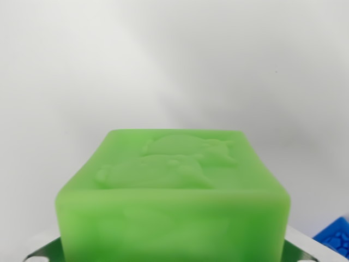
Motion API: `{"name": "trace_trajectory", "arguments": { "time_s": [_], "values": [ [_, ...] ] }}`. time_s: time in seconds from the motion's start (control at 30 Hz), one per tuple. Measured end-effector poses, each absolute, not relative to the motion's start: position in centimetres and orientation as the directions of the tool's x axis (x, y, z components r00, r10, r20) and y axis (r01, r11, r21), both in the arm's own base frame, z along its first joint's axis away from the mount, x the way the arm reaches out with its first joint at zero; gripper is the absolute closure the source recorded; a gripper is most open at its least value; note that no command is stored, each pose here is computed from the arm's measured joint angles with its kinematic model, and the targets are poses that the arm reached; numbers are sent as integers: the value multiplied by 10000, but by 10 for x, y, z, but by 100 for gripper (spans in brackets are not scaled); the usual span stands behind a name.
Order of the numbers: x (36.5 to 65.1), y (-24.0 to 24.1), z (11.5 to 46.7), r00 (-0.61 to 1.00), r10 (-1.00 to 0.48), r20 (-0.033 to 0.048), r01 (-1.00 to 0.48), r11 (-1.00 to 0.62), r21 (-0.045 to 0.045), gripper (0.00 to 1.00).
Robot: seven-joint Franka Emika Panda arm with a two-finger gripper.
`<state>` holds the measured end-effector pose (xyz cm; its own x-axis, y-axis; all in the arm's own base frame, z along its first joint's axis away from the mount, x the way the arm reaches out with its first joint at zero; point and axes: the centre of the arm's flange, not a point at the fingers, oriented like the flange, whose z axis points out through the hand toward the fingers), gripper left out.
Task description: Stack cube
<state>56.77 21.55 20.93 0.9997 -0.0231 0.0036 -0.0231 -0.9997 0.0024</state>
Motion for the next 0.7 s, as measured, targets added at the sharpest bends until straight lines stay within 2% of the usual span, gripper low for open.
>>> {"name": "trace_trajectory", "arguments": {
  "time_s": [0.37,0.57,0.7],
  "values": [
    [567,215,242,9997,-226,38,-227,-9997,26,100],
    [568,215,258,9996,-280,72,-280,-9996,9,100],
    [569,207,258,9983,-575,33,-575,-9983,16,100]
  ]
}}
